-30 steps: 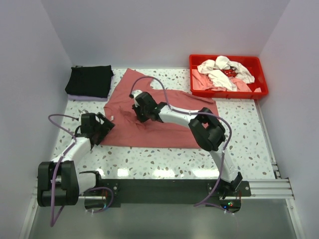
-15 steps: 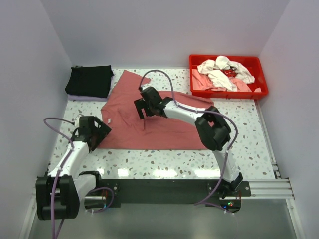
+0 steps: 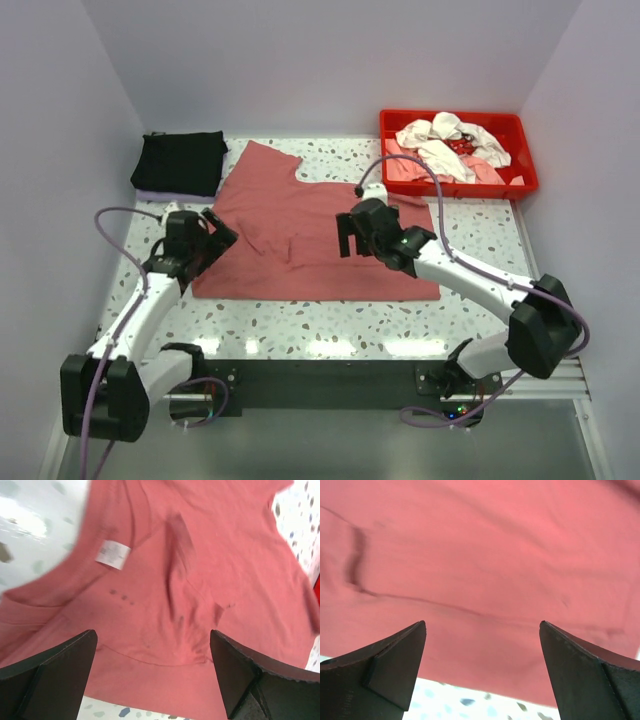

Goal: Fold and stack the t-shirts
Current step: Fold the tshirt

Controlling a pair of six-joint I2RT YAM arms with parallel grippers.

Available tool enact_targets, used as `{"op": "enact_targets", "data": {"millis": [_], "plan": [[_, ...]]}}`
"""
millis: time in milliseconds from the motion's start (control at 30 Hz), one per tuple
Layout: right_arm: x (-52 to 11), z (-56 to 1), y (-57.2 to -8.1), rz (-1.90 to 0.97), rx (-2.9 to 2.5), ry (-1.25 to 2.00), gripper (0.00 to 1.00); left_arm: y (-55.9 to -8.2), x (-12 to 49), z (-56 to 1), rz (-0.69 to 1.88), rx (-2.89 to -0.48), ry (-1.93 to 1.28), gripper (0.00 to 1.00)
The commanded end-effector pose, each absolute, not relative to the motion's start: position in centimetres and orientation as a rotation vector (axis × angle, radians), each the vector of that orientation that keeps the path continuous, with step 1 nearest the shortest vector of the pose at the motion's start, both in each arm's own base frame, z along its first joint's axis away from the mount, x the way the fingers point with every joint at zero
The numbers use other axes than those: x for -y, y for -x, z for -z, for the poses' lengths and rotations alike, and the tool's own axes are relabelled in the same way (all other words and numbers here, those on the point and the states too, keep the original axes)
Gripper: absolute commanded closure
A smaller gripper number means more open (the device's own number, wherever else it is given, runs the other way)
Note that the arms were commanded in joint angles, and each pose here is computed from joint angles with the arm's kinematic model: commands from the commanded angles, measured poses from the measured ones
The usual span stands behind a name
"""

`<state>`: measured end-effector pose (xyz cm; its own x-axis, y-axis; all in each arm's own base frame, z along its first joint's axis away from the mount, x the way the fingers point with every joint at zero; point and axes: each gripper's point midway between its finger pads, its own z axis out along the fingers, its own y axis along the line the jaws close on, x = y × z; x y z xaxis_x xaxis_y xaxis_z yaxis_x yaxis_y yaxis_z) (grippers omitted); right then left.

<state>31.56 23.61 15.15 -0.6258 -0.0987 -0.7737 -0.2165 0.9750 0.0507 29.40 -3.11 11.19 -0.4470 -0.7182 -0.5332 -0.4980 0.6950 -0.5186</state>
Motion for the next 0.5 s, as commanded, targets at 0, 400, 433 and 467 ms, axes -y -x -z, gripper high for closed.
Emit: {"op": "enact_targets", "data": {"millis": [0,400,433,467], "plan": [[-18.1,-11.2,-29.8,-0.023,-2.331,0.063,0.01,-32.2,7.2,-12.9,0.475,-2.126,0.783,0.00],[-14.0,-2.4,-28.0,0.103,-2.555,-0.010,0.01,-30.0,6.7,-2.5,0.277,-2.438,0.818,0.00],[-14.0,-2.0,-27.7,0.102,-2.571,-0.014,0.01,-29.4,6.5,-2.1,0.262,-2.447,0.825,0.00],[-13.9,-1.2,-27.0,0.094,-2.602,-0.012,0.01,-28.1,6.3,-1.1,0.240,-2.478,0.834,0.00]]}}
